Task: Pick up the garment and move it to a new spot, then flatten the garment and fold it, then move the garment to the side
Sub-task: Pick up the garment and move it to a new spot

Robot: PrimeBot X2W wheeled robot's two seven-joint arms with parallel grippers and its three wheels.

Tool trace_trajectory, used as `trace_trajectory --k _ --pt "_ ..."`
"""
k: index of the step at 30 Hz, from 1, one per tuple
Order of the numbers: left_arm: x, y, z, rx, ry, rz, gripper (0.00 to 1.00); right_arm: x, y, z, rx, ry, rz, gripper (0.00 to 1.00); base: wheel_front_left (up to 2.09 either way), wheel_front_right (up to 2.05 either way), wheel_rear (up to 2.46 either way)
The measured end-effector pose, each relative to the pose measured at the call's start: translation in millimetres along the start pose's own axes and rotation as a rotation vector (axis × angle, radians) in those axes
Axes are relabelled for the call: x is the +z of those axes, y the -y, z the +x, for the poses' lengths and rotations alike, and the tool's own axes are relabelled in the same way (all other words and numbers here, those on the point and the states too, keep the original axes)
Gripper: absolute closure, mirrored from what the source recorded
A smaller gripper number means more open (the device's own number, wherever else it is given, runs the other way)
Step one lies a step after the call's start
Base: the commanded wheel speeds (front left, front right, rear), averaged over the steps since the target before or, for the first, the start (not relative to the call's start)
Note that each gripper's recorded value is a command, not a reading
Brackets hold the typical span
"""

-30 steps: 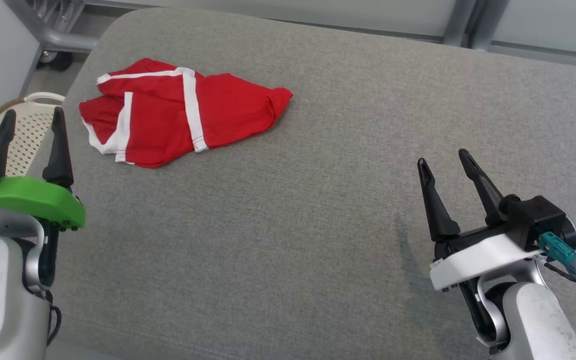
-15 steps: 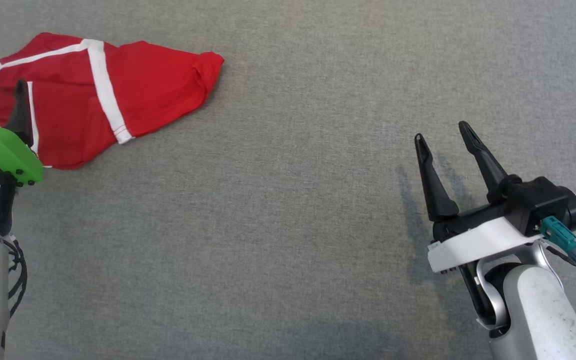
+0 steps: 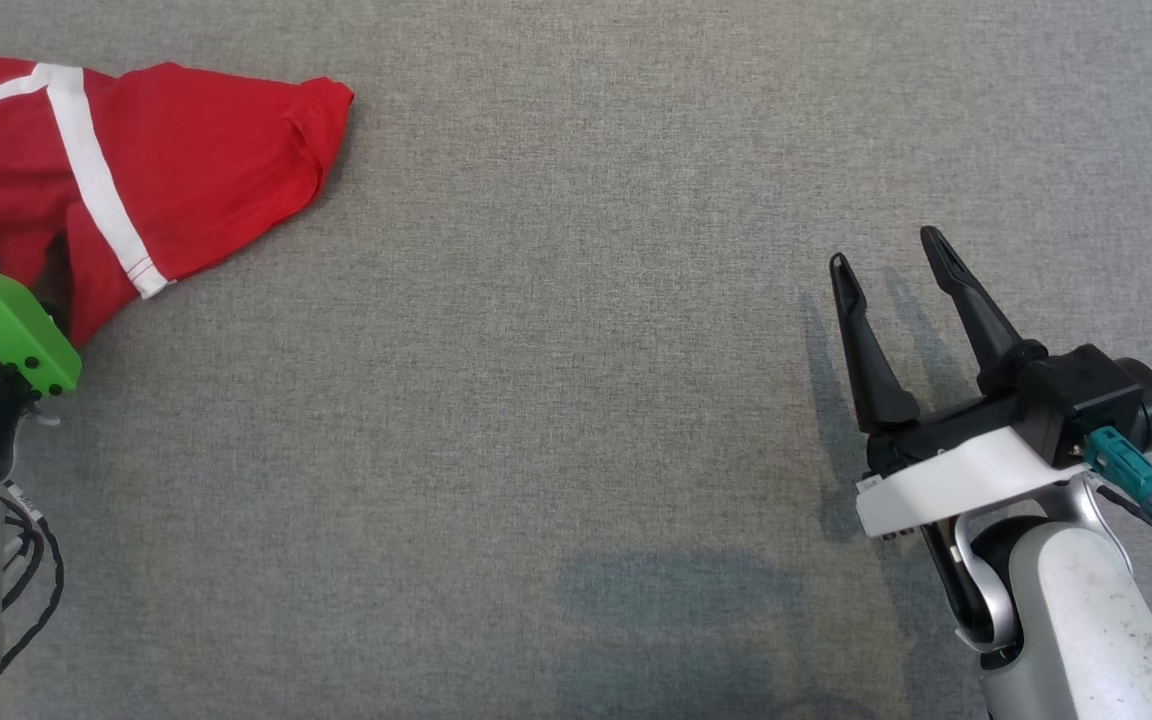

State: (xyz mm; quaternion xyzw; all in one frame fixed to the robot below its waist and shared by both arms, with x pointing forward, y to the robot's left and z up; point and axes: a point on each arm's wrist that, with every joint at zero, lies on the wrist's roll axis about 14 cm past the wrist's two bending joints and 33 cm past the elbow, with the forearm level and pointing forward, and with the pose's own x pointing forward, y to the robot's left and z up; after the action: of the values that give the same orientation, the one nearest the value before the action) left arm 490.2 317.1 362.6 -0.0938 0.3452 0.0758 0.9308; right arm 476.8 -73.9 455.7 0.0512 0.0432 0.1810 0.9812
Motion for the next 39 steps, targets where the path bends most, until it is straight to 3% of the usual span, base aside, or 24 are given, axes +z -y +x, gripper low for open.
trace_trajectory --k 1,2,4,8,13,25,33,39 --pt "-1.1 1.2 0.3 -0.004 -0.003 -0.006 0.0 0.5 0.2 -0.3 -0.001 0.001 -0.001 0.0 0.0 0.0 0.0" --pt "-2.0 2.0 0.3 -0.006 -0.006 -0.009 0.14 1.2 0.2 -0.6 -0.001 0.002 -0.002 0.0 0.0 0.0 0.0" --pt "-5.0 3.5 0.1 -0.009 -0.017 -0.005 0.54 2.8 0.4 -1.1 -0.001 0.006 -0.004 0.0 0.0 0.0 0.0" --pt "-6.6 6.0 -1.8 -0.015 -0.015 0.013 1.0 7.9 -0.8 -2.2 0.001 0.017 -0.011 0.0 0.0 0.0 0.0" --pt "7.7 4.5 -7.7 -0.015 0.05 0.042 1.0 16.8 -2.8 -4.4 0.004 0.04 -0.018 0.0 0.0 0.0 0.0" --pt "94.1 12.2 -45.4 -0.043 0.296 0.175 1.0 38.1 -9.4 -18.3 0.004 0.094 -0.021 0.0 0.0 0.0 0.0" --pt "142.4 63.0 -90.3 -0.167 0.423 0.33 1.0 58.0 -11.0 -37.9 -0.011 0.154 0.001 0.0 0.0 0.0 0.0" --pt "157.1 118.3 -120.7 -0.304 0.496 0.428 1.0 70.3 -4.5 -55.3 -0.044 0.192 0.006 0.0 0.0 0.0 0.0"
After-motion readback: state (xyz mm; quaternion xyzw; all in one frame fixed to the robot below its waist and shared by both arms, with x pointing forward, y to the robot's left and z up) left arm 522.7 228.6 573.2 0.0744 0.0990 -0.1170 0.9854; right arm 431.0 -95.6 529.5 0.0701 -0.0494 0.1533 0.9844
